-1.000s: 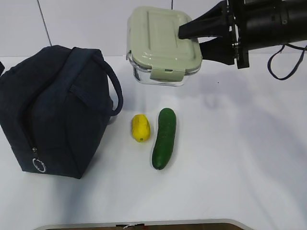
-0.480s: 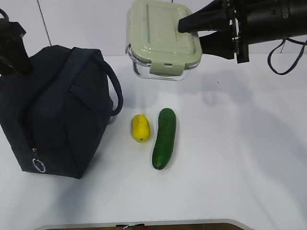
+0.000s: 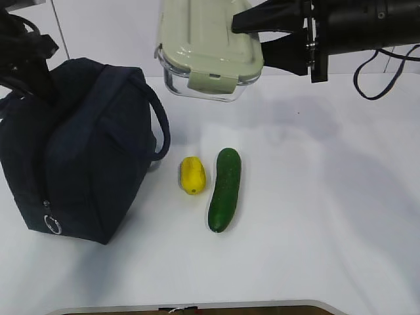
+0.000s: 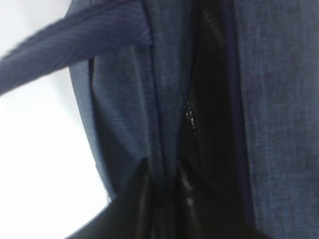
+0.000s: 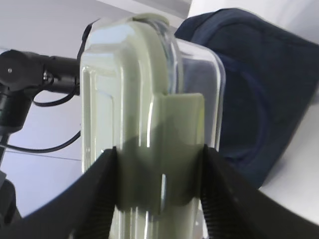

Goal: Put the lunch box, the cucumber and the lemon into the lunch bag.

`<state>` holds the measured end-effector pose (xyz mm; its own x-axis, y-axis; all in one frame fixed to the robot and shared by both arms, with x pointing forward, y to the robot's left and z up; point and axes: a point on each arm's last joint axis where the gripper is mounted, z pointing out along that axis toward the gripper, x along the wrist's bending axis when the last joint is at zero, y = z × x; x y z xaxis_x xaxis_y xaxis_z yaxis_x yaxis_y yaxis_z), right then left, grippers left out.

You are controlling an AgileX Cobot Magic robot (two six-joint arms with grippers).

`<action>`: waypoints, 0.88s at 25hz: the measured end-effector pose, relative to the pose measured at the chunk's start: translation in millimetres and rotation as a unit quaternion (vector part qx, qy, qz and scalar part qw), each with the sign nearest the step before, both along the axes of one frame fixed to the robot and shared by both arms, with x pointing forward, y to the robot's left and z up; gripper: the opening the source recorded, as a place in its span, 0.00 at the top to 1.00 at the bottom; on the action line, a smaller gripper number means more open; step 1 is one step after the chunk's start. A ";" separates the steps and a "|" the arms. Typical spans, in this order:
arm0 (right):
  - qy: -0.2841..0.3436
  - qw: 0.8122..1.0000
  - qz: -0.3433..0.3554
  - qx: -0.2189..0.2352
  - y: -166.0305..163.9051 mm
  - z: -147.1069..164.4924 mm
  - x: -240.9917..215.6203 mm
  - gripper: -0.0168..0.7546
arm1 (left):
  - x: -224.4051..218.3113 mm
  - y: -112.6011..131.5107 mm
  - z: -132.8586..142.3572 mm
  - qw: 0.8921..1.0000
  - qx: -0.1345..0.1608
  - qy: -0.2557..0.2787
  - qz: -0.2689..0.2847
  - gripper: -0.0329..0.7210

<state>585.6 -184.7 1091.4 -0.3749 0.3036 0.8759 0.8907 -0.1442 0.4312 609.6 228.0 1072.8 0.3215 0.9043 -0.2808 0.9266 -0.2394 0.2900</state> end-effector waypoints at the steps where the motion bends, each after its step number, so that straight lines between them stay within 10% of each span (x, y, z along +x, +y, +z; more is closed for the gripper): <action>1: 0.000 1.000 0.006 0.002 4.3 0.3 -1.3 0.49 | 0.7 -0.8 2.8 1.000 -0.005 -0.004 0.000 0.93; 12: 0.003 0.998 0.052 0.031 43.9 5.3 -15.6 0.49 | -5.2 -17.1 50.0 0.991 -0.120 -0.052 0.003 0.98; 22: 0.029 0.999 -0.002 0.034 51.0 -20.5 6.4 0.49 | -25.5 -22.0 79.5 0.986 -0.144 -0.084 -0.009 0.98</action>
<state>592.1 -133.7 1070.9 -0.3221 0.2440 0.9147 0.9130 -0.1757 0.3683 584.1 206.0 1152.3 0.3997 0.7890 -0.4667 0.8565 -0.1400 0.4969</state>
